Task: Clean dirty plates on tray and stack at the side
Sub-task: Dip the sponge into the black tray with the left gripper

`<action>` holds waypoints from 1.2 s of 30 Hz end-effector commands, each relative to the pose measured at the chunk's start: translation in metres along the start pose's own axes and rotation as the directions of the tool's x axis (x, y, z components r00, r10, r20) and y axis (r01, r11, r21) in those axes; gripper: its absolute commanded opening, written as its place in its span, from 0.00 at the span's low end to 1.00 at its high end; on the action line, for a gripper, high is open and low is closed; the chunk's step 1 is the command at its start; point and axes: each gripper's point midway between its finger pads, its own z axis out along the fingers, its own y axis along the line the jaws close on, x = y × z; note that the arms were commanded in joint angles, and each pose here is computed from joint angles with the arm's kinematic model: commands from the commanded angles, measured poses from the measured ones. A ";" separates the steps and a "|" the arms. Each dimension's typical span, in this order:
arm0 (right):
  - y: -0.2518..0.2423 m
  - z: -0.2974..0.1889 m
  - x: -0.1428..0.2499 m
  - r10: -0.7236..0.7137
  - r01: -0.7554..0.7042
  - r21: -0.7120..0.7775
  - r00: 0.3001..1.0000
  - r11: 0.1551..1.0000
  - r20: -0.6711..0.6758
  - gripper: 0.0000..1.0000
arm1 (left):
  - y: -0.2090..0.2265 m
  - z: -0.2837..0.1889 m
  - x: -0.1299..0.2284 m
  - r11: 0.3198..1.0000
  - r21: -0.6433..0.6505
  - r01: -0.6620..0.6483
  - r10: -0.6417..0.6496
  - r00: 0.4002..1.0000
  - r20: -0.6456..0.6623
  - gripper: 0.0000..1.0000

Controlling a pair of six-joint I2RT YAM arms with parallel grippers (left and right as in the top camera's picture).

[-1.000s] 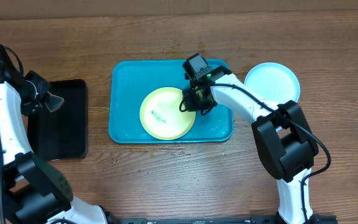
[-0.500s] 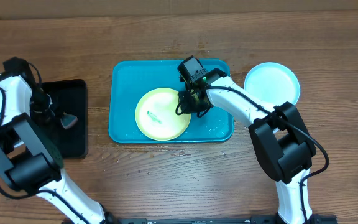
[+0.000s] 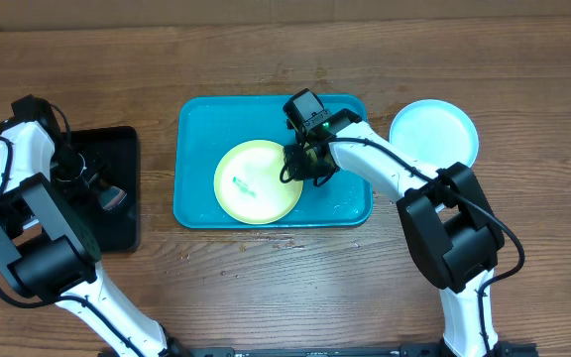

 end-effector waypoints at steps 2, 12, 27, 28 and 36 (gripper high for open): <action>-0.001 0.004 0.002 -0.001 0.001 0.001 1.000 1.000 -0.006 0.22 | 0.000 0.005 0.004 1.000 0.000 -0.019 0.019 1.000 -0.021 0.62; -0.001 0.004 0.000 -0.002 0.002 -0.001 1.000 1.000 0.000 0.22 | 0.003 0.013 0.012 1.000 -0.009 -0.029 0.029 0.999 -0.046 0.66; -0.001 0.004 0.001 -0.001 0.001 0.001 1.000 1.000 -0.005 0.21 | -0.001 -0.024 -0.003 0.996 -0.003 -0.084 0.084 0.996 -0.026 0.04; -0.001 0.004 0.001 -0.001 0.001 0.001 1.000 1.000 -0.004 0.21 | -0.001 -0.029 -0.007 0.996 -0.004 -0.087 0.087 0.996 -0.015 0.06; -0.001 0.004 0.000 -0.002 0.002 -0.001 1.000 1.000 0.000 0.21 | 0.000 -0.016 -0.005 0.996 -0.010 -0.092 0.092 0.996 -0.021 1.00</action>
